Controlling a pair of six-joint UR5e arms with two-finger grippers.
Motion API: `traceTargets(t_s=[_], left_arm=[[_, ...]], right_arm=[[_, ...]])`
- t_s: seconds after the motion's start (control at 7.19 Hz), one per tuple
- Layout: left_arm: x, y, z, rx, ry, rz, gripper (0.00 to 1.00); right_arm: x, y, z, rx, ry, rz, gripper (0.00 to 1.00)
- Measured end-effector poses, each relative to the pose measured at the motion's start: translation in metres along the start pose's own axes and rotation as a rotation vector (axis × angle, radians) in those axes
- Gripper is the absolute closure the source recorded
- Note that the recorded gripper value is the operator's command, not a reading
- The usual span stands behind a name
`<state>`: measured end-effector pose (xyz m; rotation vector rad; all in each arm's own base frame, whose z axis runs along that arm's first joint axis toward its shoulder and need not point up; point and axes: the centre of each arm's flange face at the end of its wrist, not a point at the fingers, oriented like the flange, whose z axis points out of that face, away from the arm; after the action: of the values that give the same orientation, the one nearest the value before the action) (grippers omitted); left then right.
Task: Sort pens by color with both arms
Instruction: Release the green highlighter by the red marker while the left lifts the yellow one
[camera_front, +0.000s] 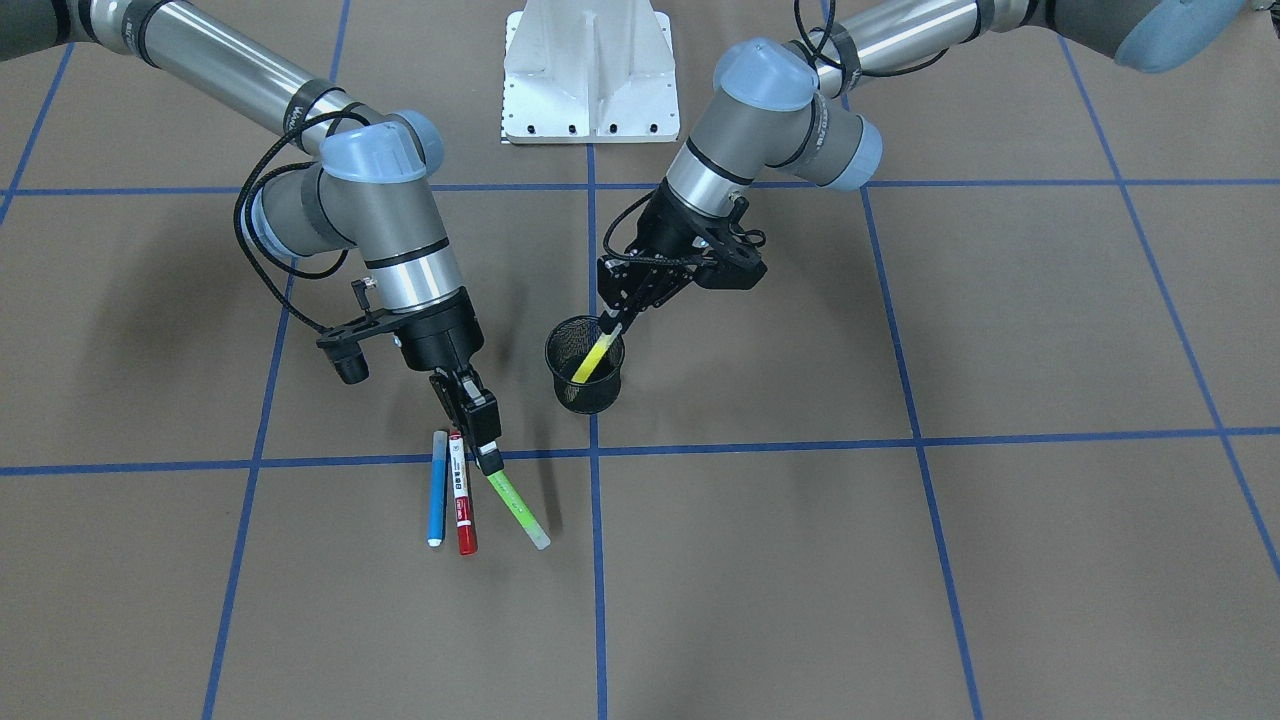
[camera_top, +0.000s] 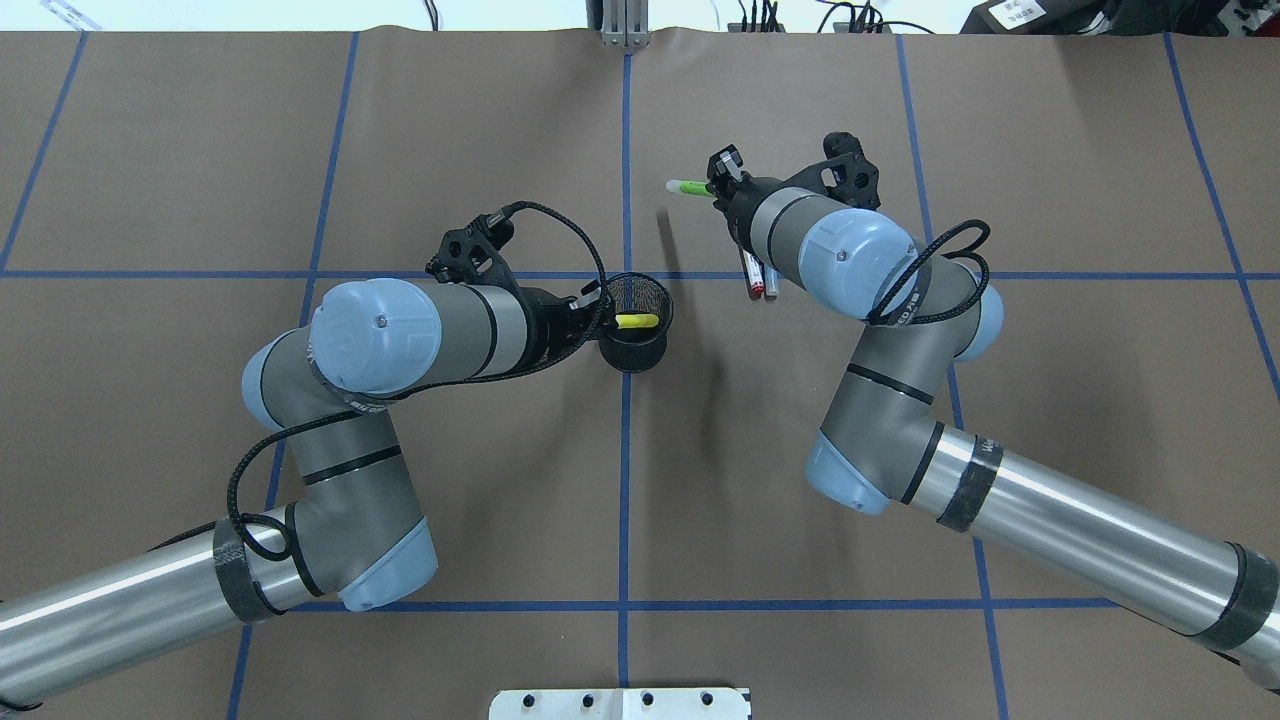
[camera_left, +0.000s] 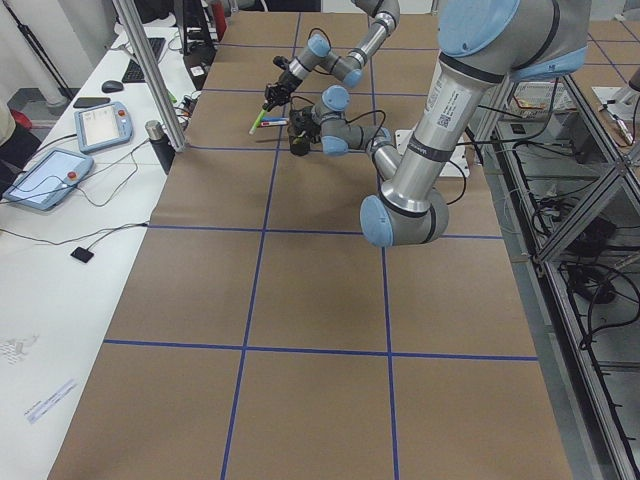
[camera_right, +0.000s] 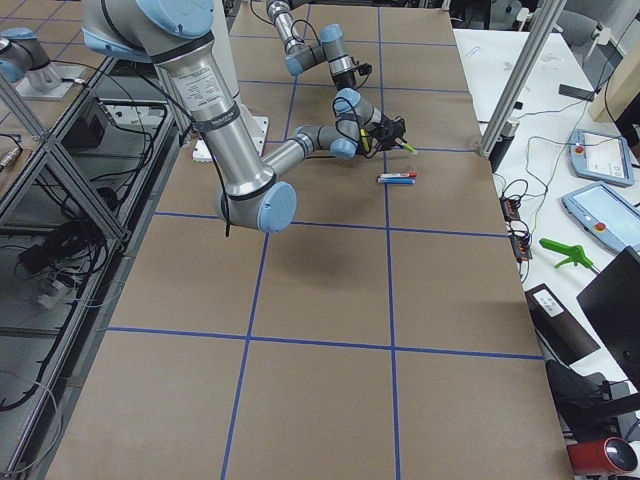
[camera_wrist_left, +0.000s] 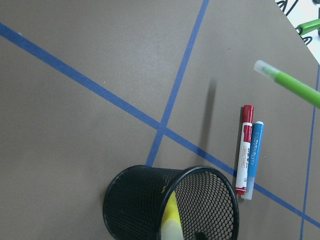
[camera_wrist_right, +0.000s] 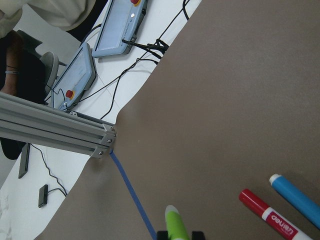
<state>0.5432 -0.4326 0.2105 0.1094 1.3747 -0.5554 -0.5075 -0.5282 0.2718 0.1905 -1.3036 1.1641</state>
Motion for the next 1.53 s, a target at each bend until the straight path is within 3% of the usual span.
traceTargets(t_s=[0.28, 0.7, 0.83, 1.25, 1.53], left_arm=[[0.003, 0.002, -0.004, -0.005, 0.008, 0.004, 0.90], [0.019, 0.003, -0.023, -0.016, 0.032, 0.012, 0.91], [0.026, 0.000, -0.033, -0.021, 0.007, 0.029, 0.91], [0.052, -0.012, -0.079, -0.048, -0.136, 0.116, 0.91], [0.071, -0.020, -0.101, -0.051, -0.141, 0.117, 0.91]], right_arm=[[0.005, 0.005, 0.000, 0.002, -0.002, 0.015, 0.80], [0.007, 0.006, 0.001, 0.004, 0.001, 0.014, 0.75], [0.008, 0.006, 0.001, 0.003, 0.003, 0.014, 0.57], [0.009, 0.008, 0.001, -0.002, 0.006, 0.016, 0.42], [0.009, 0.008, 0.001, -0.008, 0.010, 0.016, 0.42]])
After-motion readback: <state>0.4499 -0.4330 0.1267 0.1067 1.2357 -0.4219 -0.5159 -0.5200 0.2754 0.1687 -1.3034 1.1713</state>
